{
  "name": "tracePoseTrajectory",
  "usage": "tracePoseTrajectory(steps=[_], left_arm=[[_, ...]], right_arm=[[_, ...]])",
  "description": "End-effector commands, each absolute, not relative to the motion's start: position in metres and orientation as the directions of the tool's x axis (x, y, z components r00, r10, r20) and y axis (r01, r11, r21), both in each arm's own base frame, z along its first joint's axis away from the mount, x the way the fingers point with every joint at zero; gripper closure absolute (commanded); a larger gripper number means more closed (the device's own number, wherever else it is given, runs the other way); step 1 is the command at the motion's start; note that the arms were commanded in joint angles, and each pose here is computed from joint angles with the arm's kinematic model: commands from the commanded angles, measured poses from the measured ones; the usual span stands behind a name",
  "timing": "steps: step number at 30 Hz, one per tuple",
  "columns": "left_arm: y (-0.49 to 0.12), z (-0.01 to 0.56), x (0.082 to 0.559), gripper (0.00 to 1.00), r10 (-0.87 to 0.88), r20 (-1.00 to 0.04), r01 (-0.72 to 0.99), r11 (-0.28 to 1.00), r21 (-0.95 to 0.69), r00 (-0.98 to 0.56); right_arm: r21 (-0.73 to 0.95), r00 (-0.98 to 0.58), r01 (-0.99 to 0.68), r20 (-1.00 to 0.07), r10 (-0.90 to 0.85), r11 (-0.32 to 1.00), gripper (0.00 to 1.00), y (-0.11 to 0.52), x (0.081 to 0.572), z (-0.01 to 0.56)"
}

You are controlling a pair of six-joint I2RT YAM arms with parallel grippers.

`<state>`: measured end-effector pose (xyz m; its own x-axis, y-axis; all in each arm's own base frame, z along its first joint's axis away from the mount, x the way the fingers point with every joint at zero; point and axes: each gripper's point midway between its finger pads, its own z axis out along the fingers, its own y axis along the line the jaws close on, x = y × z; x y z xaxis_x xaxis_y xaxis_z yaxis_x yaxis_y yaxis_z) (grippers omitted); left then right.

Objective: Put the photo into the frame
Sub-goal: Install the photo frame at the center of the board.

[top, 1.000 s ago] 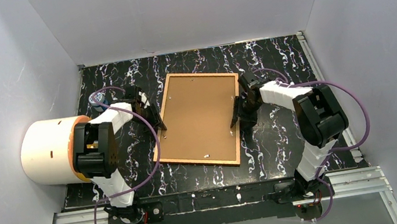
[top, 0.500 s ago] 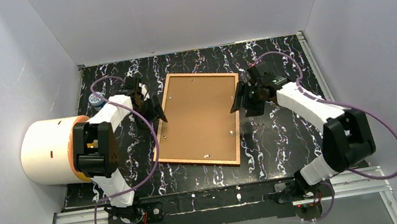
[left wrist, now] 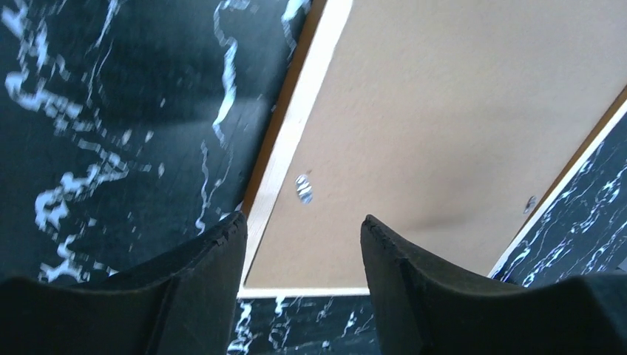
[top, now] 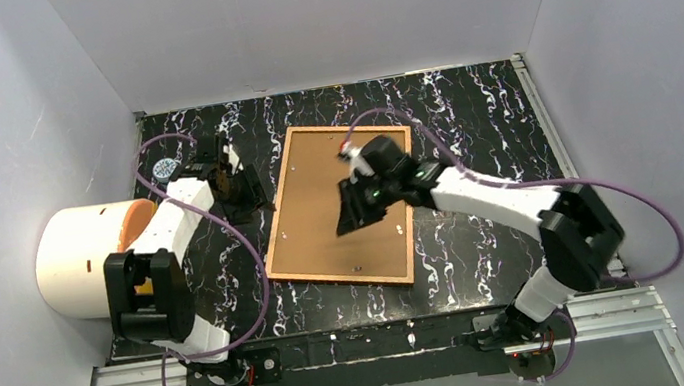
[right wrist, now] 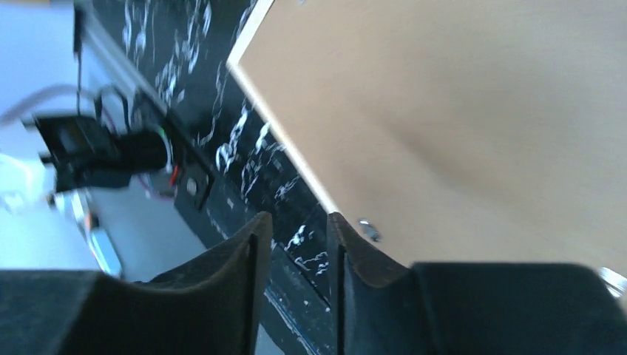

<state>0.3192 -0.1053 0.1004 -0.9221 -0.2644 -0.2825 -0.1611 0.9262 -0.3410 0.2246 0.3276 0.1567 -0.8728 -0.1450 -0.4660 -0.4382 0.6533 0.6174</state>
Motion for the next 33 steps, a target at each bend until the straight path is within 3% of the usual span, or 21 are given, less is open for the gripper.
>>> tracePoseTrajectory(steps=[1,7,14,20,33], left_arm=[[-0.086,0.094,0.271,0.46,-0.298,-0.195,-0.236,0.928,-0.288,-0.935],[-0.090,0.075,0.223,0.55,-0.299,-0.094,-0.255,0.912,-0.322,-0.950],[-0.090,0.060,0.201,0.61,-0.293,-0.038,-0.267,0.912,-0.312,-0.955],[-0.079,0.049,0.192,0.76,-0.289,-0.024,-0.275,0.930,-0.245,-0.957],[-0.067,0.027,0.177,0.80,-0.327,0.056,-0.331,0.932,-0.144,-0.943]], right_arm=[[0.625,-0.759,-0.651,-0.512,-0.403,0.431,0.64,0.386,0.168,0.146],[0.591,-0.694,-0.705,-0.463,-0.551,0.392,0.78,0.428,0.137,0.101],[0.527,-0.680,-0.726,-0.456,-0.574,0.441,0.76,0.444,0.146,0.074],[0.524,-0.678,-0.727,-0.447,-0.584,0.443,0.72,0.454,0.147,0.059],[0.413,-0.689,-0.724,-0.453,-0.565,0.552,0.71,0.445,0.171,0.038]])
